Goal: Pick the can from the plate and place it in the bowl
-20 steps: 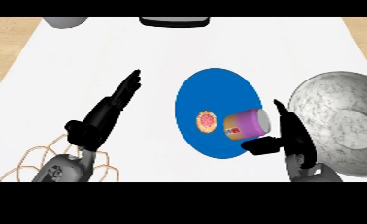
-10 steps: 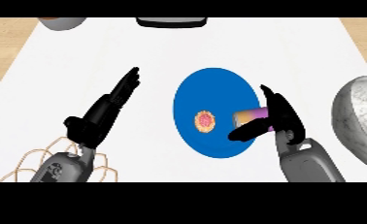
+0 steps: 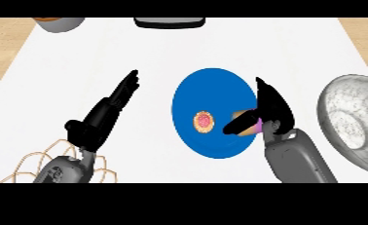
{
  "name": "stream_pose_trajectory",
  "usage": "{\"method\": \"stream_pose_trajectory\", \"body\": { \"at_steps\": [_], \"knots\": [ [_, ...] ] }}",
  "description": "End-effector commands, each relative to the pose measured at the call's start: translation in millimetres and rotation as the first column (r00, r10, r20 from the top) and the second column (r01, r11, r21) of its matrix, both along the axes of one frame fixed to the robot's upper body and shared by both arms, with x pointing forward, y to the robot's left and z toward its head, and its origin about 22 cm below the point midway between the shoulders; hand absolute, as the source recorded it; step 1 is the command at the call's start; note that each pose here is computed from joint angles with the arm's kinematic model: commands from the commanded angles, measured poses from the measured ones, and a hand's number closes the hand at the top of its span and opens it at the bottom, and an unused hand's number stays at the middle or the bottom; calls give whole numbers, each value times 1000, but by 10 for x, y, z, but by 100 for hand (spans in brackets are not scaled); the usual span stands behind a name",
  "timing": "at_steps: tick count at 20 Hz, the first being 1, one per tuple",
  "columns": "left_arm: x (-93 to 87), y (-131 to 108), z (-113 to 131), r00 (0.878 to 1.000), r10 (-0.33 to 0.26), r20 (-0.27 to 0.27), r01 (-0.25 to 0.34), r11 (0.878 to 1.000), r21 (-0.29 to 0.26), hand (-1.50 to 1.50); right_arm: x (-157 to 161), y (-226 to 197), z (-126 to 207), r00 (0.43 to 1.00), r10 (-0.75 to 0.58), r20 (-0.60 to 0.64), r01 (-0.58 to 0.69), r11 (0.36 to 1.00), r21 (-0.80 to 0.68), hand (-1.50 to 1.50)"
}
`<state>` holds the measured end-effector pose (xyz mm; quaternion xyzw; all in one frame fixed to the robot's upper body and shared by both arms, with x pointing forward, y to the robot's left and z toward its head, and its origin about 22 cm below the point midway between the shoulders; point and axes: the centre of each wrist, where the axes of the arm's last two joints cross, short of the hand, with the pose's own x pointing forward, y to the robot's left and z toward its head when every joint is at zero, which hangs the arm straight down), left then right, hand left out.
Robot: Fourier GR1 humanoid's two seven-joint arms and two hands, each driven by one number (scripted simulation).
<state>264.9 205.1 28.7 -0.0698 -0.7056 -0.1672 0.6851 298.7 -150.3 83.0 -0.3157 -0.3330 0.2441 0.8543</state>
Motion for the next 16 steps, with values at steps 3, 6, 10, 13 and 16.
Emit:
{"method": "stream_pose_trajectory", "body": {
  "at_steps": [3, 6, 10, 13, 16],
  "knots": [
    [68, -9, 74, 1000, 15, 5, -15, 1000, -13, 0, -16, 342, 18, 985, -127, -113, 108, 981, -160, -150],
    [-90, 89, -95, 1000, 6, -26, -6, 1000, 16, 0, -1, 177, -14, 978, -167, -128, 135, 964, -230, -150],
    [-46, 81, -20, 1000, 1, -10, -1, 1000, -10, 0, -90, 316, -190, 971, -189, -145, 152, 959, -238, -150],
    [-103, -21, -65, 1000, 14, -1, -14, 1000, -13, 0, -92, 182, -114, 966, -210, -153, 169, 955, -242, -150],
    [-75, 160, 13, 1000, 2, 3, -2, 1000, -1, 0, -204, 94, -189, 956, -221, -194, 176, 958, -226, -150]
  ]
}}
